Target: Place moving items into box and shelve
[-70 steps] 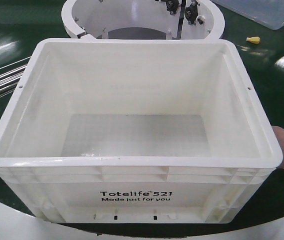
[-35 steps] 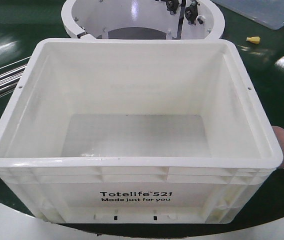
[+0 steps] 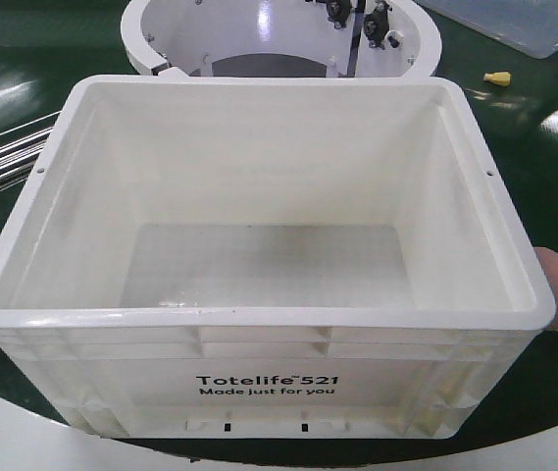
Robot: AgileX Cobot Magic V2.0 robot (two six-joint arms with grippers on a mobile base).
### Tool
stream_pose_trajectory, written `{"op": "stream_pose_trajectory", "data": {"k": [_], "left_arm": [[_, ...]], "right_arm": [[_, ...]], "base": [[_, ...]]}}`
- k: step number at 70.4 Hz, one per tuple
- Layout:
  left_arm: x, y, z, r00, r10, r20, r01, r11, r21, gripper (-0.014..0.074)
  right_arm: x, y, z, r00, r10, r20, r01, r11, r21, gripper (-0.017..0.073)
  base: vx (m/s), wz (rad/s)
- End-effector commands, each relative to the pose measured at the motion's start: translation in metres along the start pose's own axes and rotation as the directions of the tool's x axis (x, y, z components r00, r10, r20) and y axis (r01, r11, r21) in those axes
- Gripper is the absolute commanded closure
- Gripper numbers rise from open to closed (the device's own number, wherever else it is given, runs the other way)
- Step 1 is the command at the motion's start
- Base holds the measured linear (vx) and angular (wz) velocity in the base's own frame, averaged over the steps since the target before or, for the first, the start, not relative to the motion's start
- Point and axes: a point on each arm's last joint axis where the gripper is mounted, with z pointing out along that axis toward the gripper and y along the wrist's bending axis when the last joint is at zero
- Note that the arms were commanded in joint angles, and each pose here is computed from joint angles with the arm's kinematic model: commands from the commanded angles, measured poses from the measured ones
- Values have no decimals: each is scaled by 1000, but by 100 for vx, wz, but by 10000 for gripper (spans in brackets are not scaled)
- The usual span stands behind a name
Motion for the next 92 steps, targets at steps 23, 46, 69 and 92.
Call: {"op": "stream_pose_trajectory", "data": {"k": [23,46,69,92], "left_arm": [[-2,32,63,969,-206,133,241,908,-343,600],[39,40,73,954,82,-288,-210,869,-449,601],[92,30,76,867,118,-484,-306,893,-330,601],[115,-1,85,829,-80,-553,3,990,-140,601]], "right_arm": [[1,-28,67,994,80,68,-95,962,255,564],[50,-46,93,978,41,-202,38,927,373,561],[75,-13,119,954,-37,-298,88,983,160,561],[87,-8,123,935,81,-346,-21,985,172,561]], "base": [[0,0],[0,0],[0,0],[0,0]]}}
